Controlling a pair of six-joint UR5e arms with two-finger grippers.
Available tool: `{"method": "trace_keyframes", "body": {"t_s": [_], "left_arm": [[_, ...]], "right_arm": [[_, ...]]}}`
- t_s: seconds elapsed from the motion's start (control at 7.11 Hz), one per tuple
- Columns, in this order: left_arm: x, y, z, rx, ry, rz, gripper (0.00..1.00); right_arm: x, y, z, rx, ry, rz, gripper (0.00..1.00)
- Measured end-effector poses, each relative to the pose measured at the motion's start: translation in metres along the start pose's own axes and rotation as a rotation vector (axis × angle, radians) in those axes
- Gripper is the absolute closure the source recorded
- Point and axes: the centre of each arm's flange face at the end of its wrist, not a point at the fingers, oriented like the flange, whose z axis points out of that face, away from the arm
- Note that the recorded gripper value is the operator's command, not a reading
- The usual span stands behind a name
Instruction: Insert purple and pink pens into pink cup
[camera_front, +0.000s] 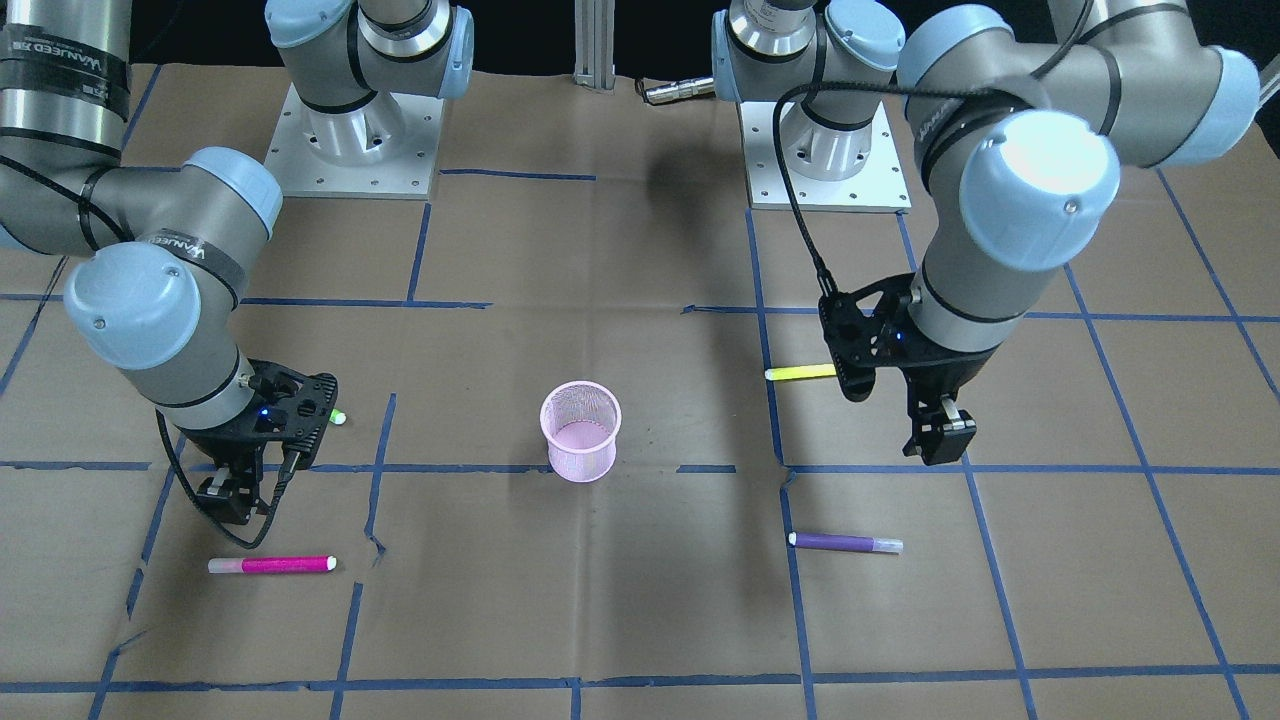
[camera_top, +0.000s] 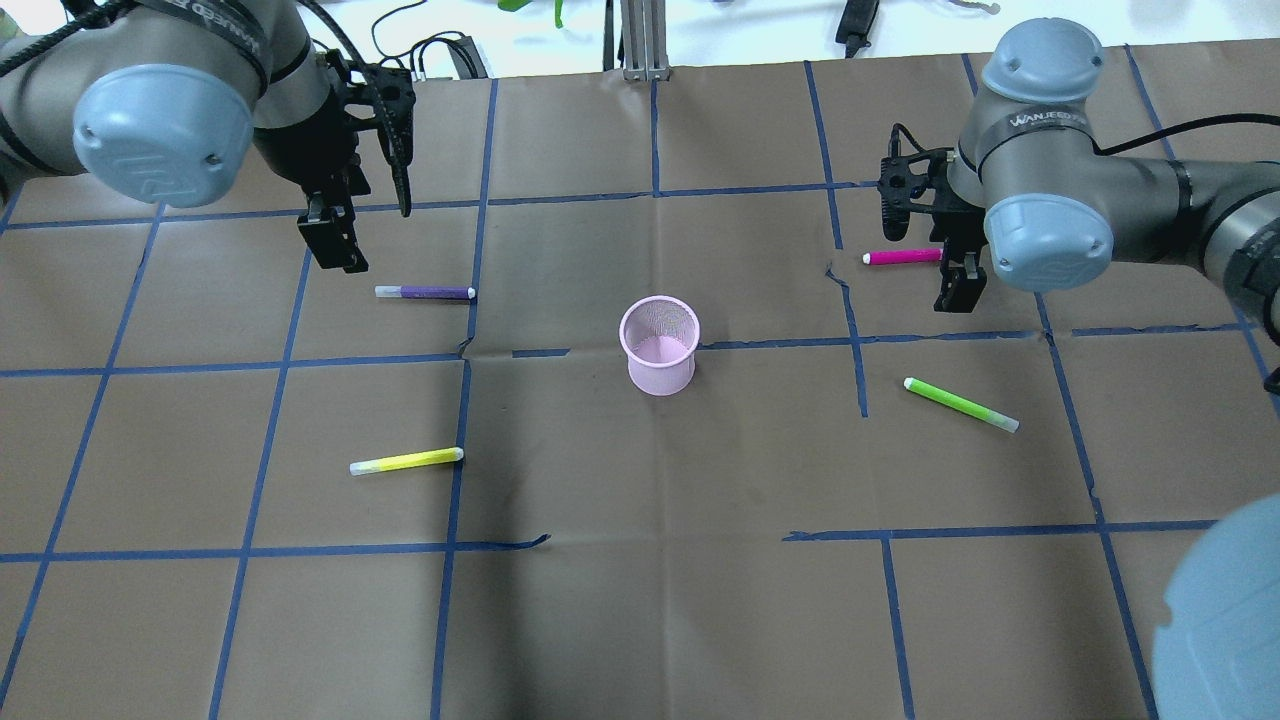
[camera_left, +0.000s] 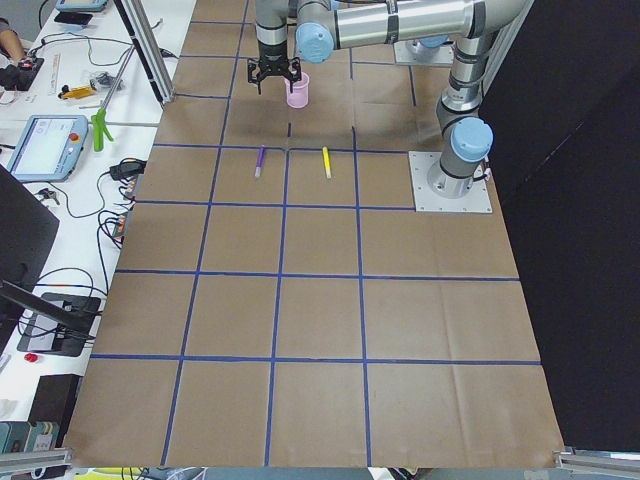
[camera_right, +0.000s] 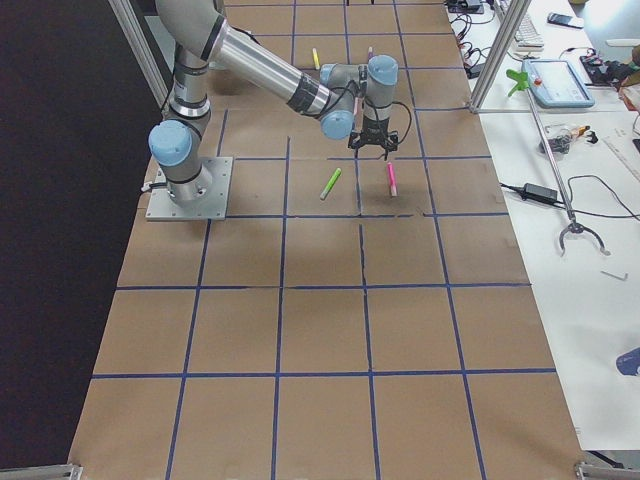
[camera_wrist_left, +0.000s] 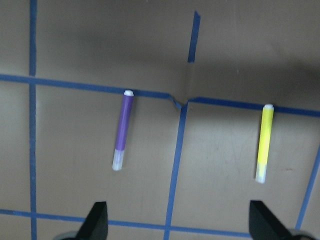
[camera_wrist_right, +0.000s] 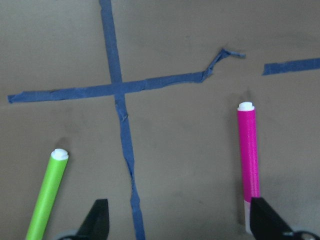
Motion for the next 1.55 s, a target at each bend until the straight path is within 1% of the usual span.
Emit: {"method": "trace_keyframes", "body": {"t_s": [0.14,0.28,0.42,0.56,0.84,0.99,1.13,1.27,1.41,1.55], "left_arm": [[-0.012,-0.002,0.025,-0.074,0.020,0.008,0.02],[-0.023,-0.010,0.045,-0.137,0.017,0.022,0.02],[-0.032,-0.027,0.062,-0.200,-0.008,0.049,0.02],[-0.039,-0.049,0.080,-0.243,-0.035,0.072,0.02],[-0.059,-0.080,0.136,-0.296,-0.070,0.085,0.02],[-0.065,-0.085,0.156,-0.334,-0.078,0.089,0.02],[-0.067,-0.088,0.166,-0.357,-0.079,0.092,0.02],[-0.067,-0.092,0.172,-0.366,-0.079,0.096,0.02],[-0.066,-0.097,0.175,-0.369,-0.080,0.096,0.02],[-0.064,-0.107,0.179,-0.370,-0.088,0.091,0.02]], "right_arm": [[0.006,-0.002,0.013,0.013,0.009,-0.007,0.00],[0.010,-0.003,0.021,0.017,0.022,-0.011,0.00],[0.016,-0.003,0.027,0.019,0.036,-0.016,0.00],[0.024,-0.004,0.033,0.021,0.041,-0.026,0.00],[0.040,-0.008,0.047,0.037,0.038,-0.044,0.00],[0.045,-0.012,0.049,0.057,0.041,-0.049,0.00],[0.049,-0.013,0.050,0.069,0.045,-0.055,0.00],[0.052,-0.014,0.055,0.075,0.041,-0.066,0.04],[0.052,-0.015,0.061,0.074,0.031,-0.071,0.15],[0.052,-0.014,0.065,0.069,0.023,-0.073,0.20]]}}
